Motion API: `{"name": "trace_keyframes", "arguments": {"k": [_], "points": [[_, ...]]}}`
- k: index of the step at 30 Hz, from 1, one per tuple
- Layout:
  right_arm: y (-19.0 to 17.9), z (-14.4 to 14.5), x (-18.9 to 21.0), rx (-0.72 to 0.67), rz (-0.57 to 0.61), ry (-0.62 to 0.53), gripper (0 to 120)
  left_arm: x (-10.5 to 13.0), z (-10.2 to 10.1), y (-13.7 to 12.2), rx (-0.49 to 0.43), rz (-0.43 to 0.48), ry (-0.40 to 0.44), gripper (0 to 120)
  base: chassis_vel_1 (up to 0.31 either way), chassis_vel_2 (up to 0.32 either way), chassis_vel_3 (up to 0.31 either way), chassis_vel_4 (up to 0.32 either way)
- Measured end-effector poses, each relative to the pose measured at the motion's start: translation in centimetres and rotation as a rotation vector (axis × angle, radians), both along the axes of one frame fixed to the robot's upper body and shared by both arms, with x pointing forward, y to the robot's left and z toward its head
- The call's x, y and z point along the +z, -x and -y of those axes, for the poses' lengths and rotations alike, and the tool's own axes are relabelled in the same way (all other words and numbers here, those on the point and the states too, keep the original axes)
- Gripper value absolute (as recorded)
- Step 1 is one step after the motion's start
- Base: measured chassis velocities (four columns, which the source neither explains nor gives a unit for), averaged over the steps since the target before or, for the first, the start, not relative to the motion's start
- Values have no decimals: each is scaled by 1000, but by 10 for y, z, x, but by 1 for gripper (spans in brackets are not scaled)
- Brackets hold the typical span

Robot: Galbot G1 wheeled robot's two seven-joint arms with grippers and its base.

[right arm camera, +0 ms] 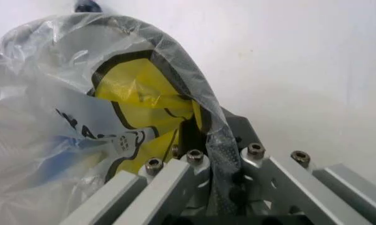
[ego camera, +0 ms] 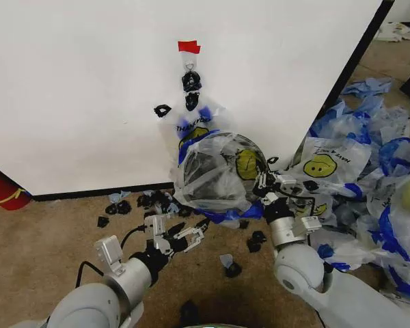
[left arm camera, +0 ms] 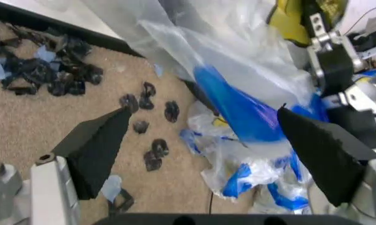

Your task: Pick up the garbage bag from the wall and place it over the trash bin.

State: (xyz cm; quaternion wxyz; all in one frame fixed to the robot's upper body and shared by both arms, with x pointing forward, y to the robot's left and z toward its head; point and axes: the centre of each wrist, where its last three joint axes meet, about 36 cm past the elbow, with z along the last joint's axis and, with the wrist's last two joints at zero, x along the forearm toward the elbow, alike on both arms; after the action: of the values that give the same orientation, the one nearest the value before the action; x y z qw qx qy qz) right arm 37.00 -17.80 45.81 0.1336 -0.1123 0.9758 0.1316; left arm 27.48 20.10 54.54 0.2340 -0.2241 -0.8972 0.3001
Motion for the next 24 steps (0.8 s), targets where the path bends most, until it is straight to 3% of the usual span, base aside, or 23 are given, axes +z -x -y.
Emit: {"name": "trace_keyframes", "arguments": {"k": [16, 22, 24], "points": [[8, -2, 0, 14, -6, 6, 0, -10, 0, -10, 34, 18, 14, 88, 0, 0, 0, 0], [5, -2, -1, 8, -6, 7, 0, -13, 0, -10, 35, 24, 15, 61, 0, 0, 0, 0], [5, -2, -1, 8, -5, 7, 0, -13, 1, -10, 35, 22, 17, 57, 0, 0, 0, 0]]}}
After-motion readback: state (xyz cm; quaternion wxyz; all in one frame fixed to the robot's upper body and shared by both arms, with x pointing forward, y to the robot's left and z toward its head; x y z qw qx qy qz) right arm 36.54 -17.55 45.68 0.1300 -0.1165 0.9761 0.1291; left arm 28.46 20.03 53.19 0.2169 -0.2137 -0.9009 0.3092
